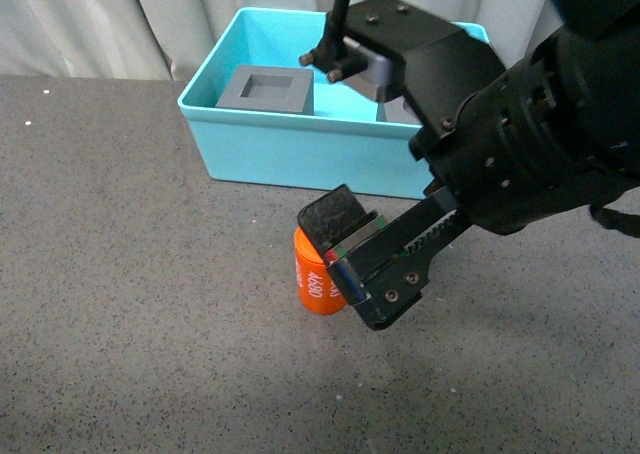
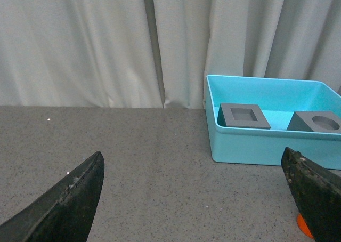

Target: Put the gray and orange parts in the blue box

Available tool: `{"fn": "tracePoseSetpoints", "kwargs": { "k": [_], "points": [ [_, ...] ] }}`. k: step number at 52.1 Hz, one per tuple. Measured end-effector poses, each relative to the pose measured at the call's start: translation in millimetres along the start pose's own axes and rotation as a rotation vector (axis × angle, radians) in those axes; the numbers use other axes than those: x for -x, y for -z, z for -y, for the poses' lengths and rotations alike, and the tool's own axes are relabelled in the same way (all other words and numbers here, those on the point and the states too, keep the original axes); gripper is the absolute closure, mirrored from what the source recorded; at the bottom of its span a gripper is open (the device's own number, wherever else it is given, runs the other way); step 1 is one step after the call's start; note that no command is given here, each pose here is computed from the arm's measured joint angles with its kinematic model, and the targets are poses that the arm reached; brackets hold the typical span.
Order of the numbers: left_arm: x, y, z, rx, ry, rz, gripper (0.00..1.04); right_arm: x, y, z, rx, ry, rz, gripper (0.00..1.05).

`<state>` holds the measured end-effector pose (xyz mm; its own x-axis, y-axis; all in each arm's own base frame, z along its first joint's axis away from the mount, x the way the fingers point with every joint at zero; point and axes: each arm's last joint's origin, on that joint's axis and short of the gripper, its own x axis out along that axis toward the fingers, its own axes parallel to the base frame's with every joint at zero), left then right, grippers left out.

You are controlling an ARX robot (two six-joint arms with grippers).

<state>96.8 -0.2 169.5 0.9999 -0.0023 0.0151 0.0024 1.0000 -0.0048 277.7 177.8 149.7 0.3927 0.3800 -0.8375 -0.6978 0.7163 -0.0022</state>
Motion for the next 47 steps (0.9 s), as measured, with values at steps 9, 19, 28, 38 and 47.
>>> {"fn": "tracePoseSetpoints", "kwargs": {
  "k": [9, 19, 28, 38, 47],
  "points": [
    [0.0, 0.0, 0.0, 0.000, 0.000, 0.000, 0.07, -17.6, -3.7, -3.0, 0.012, -0.019, -0.008, 0.10],
    [0.0, 0.0, 0.0, 0.000, 0.000, 0.000, 0.07, -40.6, -11.2, -4.8, 0.021, -0.033, -0.021, 0.10],
    [0.0, 0.0, 0.0, 0.000, 0.000, 0.000, 0.07, -59.5, -16.6, -6.2, 0.026, -0.042, -0.048, 0.10],
    [0.0, 0.0, 0.0, 0.000, 0.000, 0.000, 0.07, -79.2, -18.9, -10.8, 0.024, -0.056, -0.091, 0.10],
    [0.0, 0.0, 0.0, 0.000, 0.000, 0.000, 0.07, -88.4, -17.6, -10.7, 0.022, -0.031, -0.124, 0.43]
  ]
}}
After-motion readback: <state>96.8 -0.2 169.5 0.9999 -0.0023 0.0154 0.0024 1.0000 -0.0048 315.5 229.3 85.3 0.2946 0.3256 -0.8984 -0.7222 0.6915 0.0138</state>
